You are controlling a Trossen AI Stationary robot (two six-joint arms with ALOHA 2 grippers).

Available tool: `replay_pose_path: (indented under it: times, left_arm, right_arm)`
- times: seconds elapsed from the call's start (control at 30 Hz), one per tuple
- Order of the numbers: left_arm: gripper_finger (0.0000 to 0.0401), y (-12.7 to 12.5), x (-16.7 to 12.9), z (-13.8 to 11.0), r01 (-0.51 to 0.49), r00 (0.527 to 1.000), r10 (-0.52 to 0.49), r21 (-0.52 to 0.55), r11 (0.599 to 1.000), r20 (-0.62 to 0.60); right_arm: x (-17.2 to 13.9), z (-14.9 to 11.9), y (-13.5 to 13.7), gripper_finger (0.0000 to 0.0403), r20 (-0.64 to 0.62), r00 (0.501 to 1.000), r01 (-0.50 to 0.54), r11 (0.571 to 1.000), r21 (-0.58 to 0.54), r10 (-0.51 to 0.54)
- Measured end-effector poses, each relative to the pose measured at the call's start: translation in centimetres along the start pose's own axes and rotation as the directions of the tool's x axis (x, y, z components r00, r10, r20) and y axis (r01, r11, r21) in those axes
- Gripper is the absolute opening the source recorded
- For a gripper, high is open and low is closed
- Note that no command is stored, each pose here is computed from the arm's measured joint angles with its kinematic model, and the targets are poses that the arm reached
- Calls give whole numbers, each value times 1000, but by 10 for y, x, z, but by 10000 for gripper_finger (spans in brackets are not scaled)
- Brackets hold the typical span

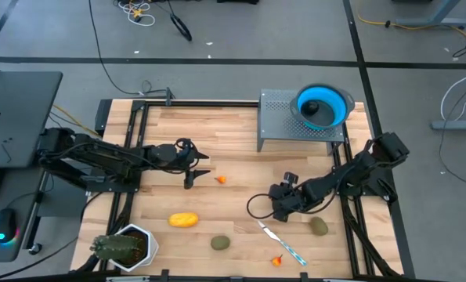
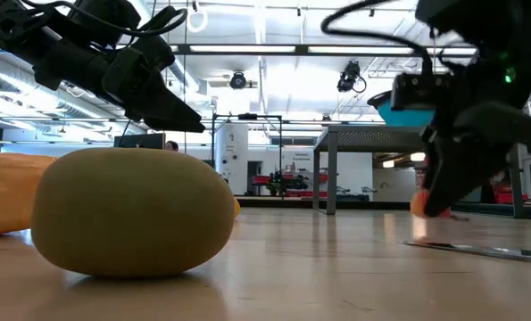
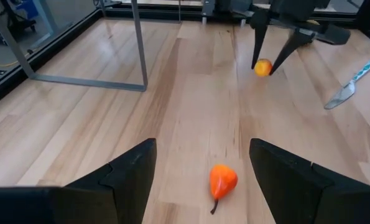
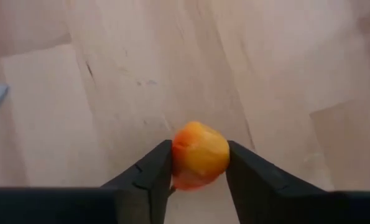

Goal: Pick & Place Fruit
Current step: Put the yellow pear into the blue strainer bowl on the shelf

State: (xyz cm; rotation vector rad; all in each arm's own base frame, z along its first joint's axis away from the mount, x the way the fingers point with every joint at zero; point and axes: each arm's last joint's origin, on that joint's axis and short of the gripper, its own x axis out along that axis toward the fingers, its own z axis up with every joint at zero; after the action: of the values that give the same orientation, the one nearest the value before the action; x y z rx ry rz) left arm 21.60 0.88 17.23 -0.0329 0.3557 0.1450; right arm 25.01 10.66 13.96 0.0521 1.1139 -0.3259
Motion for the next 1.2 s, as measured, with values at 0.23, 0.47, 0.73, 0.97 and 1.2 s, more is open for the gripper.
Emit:
replay_pose_path:
  times: [0.23,0.47,0.73,0.97,1.2]
  left_arm:
    - [265,0,0,1,1,1000,-1,-1,1000,13]
    - [265,0,0,2,2,1000,-2,-1,1000,16]
    - [265,-1,0,2,29,999,-29,-2,1000,21]
    - [265,-1,0,2,33,999,-33,0,999,20]
    - [265,-1,0,2,33,999,-33,0,999,20]
  right_arm:
    - [-45,26,-11,137,69,990,127,992,-17,-126]
    - [-119,43,-47,136,221,897,377,924,65,-382]
    - [-167,42,-106,135,305,777,518,835,186,-550]
    - [-188,35,-153,135,263,694,604,741,294,-670]
    - [-195,29,-186,135,162,648,671,658,343,-745]
